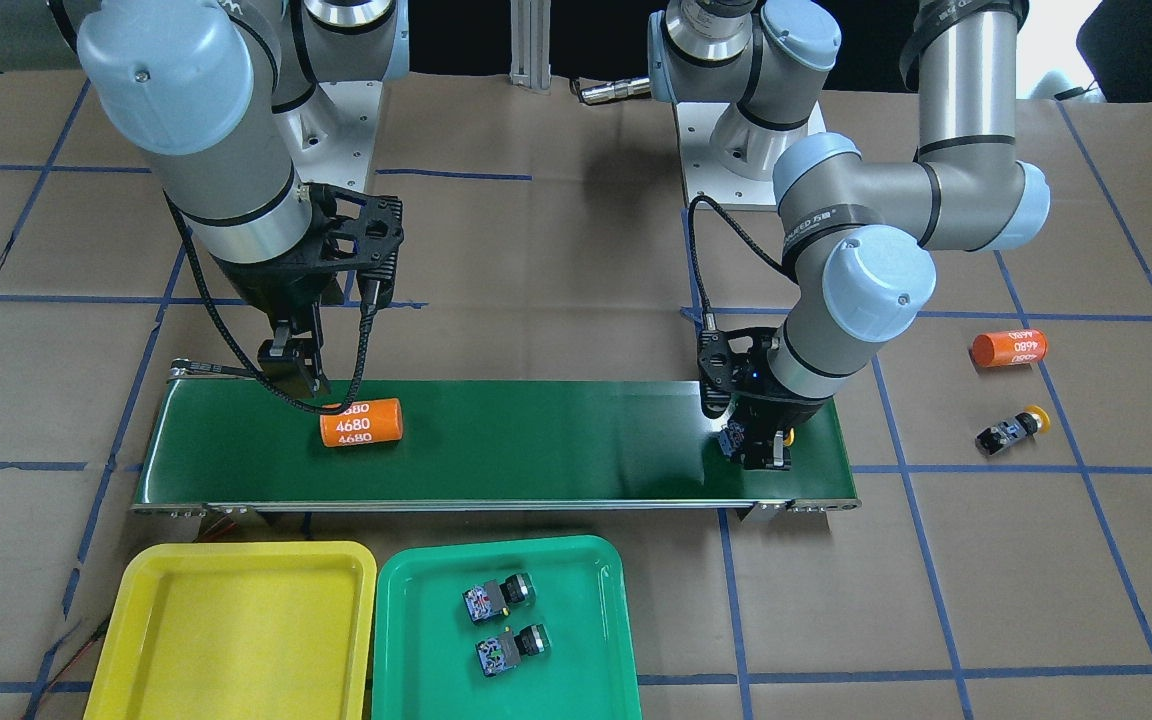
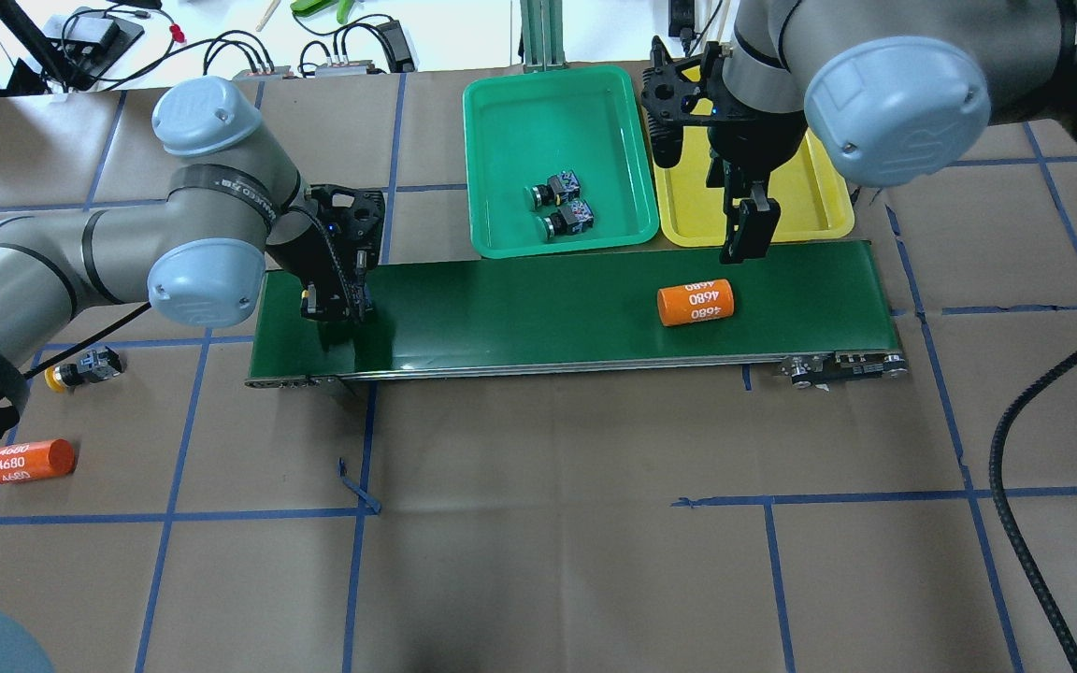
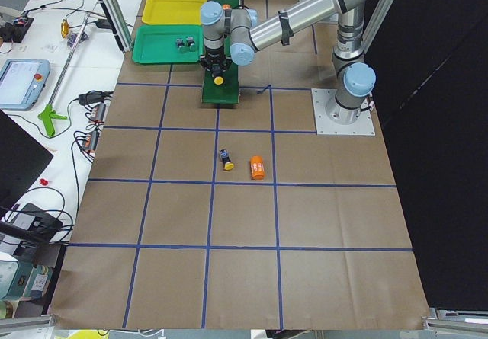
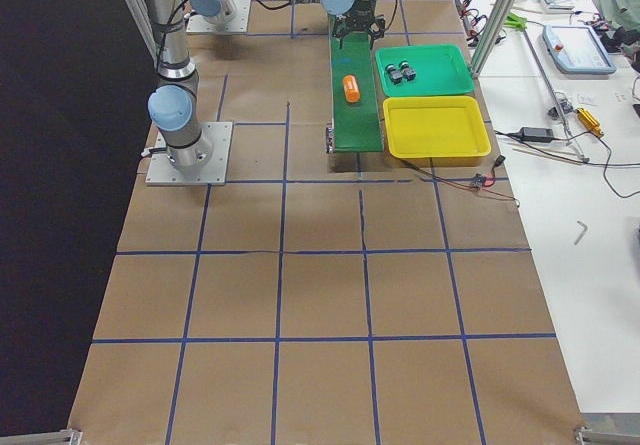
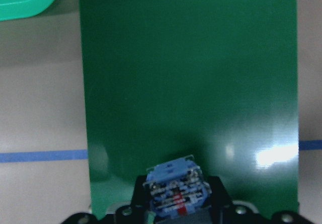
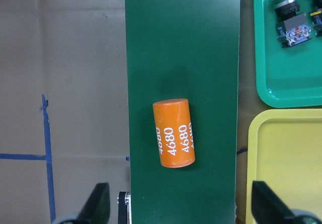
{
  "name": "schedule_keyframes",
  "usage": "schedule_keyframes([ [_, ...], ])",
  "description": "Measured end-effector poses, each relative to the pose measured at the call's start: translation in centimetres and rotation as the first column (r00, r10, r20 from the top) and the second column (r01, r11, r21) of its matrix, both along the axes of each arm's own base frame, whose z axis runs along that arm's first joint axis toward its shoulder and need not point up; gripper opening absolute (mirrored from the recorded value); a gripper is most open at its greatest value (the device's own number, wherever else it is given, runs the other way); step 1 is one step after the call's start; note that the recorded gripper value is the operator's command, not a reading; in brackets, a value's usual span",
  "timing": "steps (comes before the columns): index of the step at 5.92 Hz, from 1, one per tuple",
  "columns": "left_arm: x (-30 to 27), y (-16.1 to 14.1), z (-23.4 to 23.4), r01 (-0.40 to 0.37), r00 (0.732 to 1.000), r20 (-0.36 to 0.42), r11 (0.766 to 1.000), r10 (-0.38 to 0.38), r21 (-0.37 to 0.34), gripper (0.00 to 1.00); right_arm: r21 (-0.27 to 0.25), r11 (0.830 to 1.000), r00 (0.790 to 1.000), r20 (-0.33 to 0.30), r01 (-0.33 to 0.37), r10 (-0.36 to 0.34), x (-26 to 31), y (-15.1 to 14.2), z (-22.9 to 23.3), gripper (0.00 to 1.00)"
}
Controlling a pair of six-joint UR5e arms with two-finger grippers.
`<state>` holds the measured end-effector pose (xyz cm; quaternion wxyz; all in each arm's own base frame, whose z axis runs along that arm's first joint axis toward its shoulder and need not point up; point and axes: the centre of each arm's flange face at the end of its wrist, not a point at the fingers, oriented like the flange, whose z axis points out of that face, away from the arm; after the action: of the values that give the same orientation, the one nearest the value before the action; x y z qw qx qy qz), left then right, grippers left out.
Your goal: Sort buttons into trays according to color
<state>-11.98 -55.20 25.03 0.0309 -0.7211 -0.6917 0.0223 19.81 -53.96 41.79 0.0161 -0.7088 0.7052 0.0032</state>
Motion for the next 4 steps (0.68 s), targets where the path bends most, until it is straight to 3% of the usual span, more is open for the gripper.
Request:
schedule_keyframes([
  [2, 0.2, 0.3, -0.2, -0.007, 1.000, 0.003, 1.000, 0.007, 0.007, 0.99, 0.001, 1.000, 1.000, 0.000, 0.000, 0.000, 0.0, 0.0, 0.0, 1.00],
  [3, 1.2, 0.0, 0.7, -0.042, 0.999, 0.004, 0.999, 0.042, -0.003, 0.99, 0.002, 1.000, 1.000, 0.000, 0.000, 0.000, 0.0, 0.0, -0.1, 1.00],
  [4, 4.0, 0.1, 2.1, -0.125, 0.992, 0.003, 0.992, 0.125, -0.003, 0.99, 0.004, 1.000, 1.000, 0.000, 0.000, 0.000, 0.0, 0.0, -0.2, 1.00],
])
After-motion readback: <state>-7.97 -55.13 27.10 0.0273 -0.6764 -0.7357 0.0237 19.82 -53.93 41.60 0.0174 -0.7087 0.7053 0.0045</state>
